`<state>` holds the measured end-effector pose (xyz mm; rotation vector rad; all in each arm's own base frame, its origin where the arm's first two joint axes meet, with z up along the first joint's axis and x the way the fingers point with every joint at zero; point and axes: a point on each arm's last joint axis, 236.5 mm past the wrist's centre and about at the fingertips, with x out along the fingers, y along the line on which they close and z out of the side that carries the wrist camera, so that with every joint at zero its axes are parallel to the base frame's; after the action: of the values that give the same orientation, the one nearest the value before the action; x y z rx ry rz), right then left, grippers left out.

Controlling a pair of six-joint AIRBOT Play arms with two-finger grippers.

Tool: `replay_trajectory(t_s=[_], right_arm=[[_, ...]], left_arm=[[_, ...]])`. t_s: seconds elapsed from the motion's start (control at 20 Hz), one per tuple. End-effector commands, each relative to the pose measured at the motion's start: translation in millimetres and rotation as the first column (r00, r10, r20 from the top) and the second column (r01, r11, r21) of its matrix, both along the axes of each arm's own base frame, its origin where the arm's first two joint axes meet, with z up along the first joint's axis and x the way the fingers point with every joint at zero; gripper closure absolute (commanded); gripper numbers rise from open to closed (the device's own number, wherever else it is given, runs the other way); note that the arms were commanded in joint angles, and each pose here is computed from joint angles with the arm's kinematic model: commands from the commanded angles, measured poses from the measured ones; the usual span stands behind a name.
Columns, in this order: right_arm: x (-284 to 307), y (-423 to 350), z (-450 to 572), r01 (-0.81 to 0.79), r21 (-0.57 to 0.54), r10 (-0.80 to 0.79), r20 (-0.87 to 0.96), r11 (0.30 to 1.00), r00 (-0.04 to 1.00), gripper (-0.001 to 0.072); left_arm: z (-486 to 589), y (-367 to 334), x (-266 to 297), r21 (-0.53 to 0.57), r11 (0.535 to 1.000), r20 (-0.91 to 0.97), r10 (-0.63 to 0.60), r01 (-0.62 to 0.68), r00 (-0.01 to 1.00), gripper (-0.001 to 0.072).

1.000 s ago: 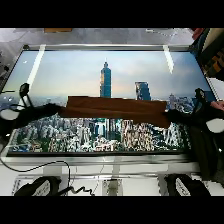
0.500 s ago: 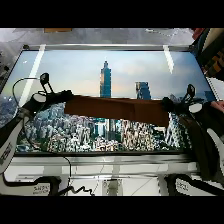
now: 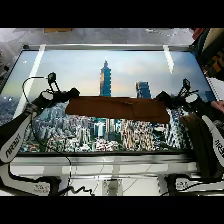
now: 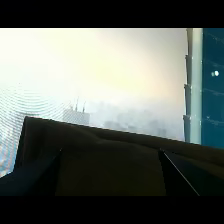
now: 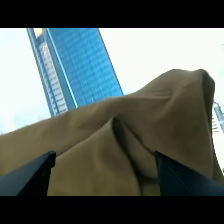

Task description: Fold the clothes and pants, and hang the long-sleeved shirts on hangers.

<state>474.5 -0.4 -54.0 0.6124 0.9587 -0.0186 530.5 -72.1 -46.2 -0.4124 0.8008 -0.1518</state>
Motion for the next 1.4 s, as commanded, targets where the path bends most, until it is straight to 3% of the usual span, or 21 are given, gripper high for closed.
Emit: replay_trajectory(t_s=[0.0,0.2,0.3,0.45,0.6,0.75,0.85,1.0,1.05,1.1,1.15,1.2,1.25,1.35], right_arm=[[-12.8,11.7,1.8,-0.103,0.000,0.103,-0.071,0.995,0.992,0.0024],[-18.0,19.8,9.9,-0.189,-0.003,0.188,-0.086,0.982,0.978,0.0024],[-18.9,22.6,13.8,-0.204,0.005,0.204,-0.091,0.979,0.975,0.0025],[-20.5,26.0,15.8,-0.212,0.020,0.213,-0.096,0.977,0.972,0.0024],[-20.3,26.7,16.2,-0.210,0.025,0.212,-0.095,0.977,0.973,0.0025],[-22.6,32.1,17.4,-0.213,0.052,0.217,-0.100,0.976,0.971,0.0025],[-24.7,36.1,16.9,-0.225,0.056,0.230,-0.105,0.973,0.968,0.0025],[-26.3,61.3,17.3,-0.305,0.036,0.307,-0.092,0.952,0.947,0.0031],[-26.2,75.5,17.9,-0.342,0.024,0.342,-0.080,0.940,0.936,0.0103],[-24.3,89.6,18.8,-0.368,0.007,0.368,-0.064,0.930,0.928,0.0218],[-19.8,102.1,21.1,-0.381,-0.011,0.380,-0.039,0.925,0.924,0.0354],[-13.8,114.6,24.2,-0.389,-0.034,0.389,-0.007,0.920,0.921,0.0550],[-8.6,129.5,27.6,-0.399,-0.056,0.401,0.027,0.915,0.916,0.0700],[-2.8,163.9,34.5,-0.426,-0.094,0.434,0.090,0.900,0.897,0.0702]], left_arm=[[2.7,14.8,-15.8,0.008,0.999,-0.056,-0.045,0.045,0.997,0.0013],[-17.1,57.7,-48.5,-0.132,0.989,-0.251,0.026,-0.061,0.968,0.0023],[-22.8,80.0,-57.2,-0.166,0.980,-0.296,0.057,-0.110,0.954,0.0249],[-39.5,80.7,-70.5,-0.181,0.982,-0.345,-0.014,-0.052,0.939,0.0215],[-56.3,46.4,-76.1,-0.276,0.960,-0.385,-0.154,0.046,0.910,-0.0001],[-69.9,17.9,-67.8,-0.338,0.937,-0.371,-0.221,0.091,0.902,0.0007],[-69.8,1.2,-66.6,-0.315,0.930,-0.326,-0.296,0.193,0.898,0.0169],[-69.1,-24.2,-71.0,-0.302,0.914,-0.310,-0.362,0.270,0.879,0.0280],[-67.2,-30.5,-72.2,-0.303,0.909,-0.308,-0.377,0.286,0.873,0.0457],[-62.4,-32.6,-71.8,-0.306,0.904,-0.302,-0.390,0.299,0.870,0.0703],[-54.3,-33.8,-69.8,-0.310,0.897,-0.288,-0.406,0.316,0.867,0.0699],[-41.1,-31.5,-67.1,-0.313,0.888,-0.269,-0.423,0.336,0.865,0.0700],[-25.2,-27.9,-64.5,-0.316,0.879,-0.247,-0.439,0.356,0.864,0.0700],[16.6,-17.4,-63.2,-0.318,0.861,-0.193,-0.468,0.396,0.862,0.0701]])
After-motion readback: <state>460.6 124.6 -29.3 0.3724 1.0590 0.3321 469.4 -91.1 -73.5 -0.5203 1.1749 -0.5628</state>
